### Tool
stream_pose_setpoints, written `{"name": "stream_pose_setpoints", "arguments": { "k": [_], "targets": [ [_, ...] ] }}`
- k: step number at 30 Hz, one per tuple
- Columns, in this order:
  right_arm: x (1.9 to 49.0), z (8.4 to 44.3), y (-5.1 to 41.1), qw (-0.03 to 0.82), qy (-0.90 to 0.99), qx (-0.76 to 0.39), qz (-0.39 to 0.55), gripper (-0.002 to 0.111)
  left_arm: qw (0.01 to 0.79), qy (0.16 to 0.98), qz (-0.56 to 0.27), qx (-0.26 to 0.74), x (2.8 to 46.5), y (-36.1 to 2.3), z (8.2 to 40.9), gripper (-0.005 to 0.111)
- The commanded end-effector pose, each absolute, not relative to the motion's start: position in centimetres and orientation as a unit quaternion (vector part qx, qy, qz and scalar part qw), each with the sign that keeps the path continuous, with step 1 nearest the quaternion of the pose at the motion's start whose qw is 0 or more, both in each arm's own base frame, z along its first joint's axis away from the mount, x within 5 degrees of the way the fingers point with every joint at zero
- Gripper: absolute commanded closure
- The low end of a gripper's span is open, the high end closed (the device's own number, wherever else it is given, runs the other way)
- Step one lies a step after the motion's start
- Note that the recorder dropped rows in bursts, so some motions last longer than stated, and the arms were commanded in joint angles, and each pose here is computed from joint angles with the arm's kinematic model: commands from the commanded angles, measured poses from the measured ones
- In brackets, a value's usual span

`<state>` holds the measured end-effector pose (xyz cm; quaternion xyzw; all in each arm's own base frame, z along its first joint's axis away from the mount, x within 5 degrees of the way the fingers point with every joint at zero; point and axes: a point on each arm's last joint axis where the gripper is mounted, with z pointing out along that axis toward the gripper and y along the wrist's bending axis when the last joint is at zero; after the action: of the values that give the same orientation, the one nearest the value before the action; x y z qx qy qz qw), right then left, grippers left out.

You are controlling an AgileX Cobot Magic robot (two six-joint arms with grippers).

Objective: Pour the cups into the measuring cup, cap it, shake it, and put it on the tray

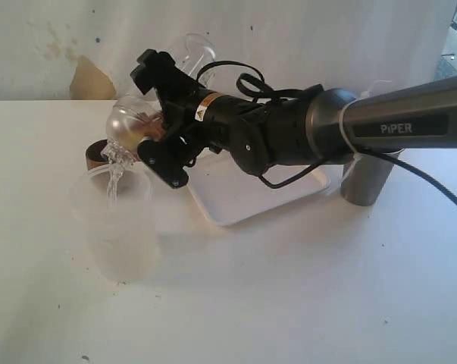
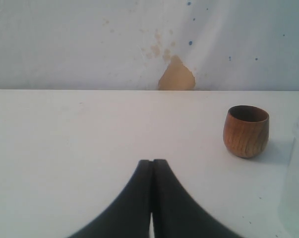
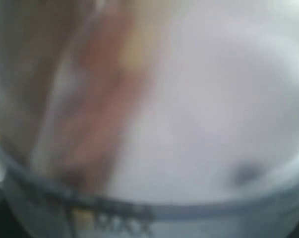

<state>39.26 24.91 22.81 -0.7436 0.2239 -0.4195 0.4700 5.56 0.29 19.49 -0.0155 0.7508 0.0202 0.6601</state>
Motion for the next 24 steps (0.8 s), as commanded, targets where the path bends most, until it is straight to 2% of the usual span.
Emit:
{"name": "stream_pose_setpoints", "arguments": {
  "k": [1, 24],
  "targets": [
    [39.07, 24.56, 25.42, 0.496, 0.205, -0.716, -0.445, 0.108, 0.665, 0.747, 0.019, -0.015, 5.58, 0.27, 19.47, 0.107],
    [38.66, 24.98, 26.10, 0.497, 0.171, -0.710, -0.470, 0.108, 0.665, 0.747, 0.019, -0.015, 5.58, 0.27, 19.47, 0.107]
  ]
}}
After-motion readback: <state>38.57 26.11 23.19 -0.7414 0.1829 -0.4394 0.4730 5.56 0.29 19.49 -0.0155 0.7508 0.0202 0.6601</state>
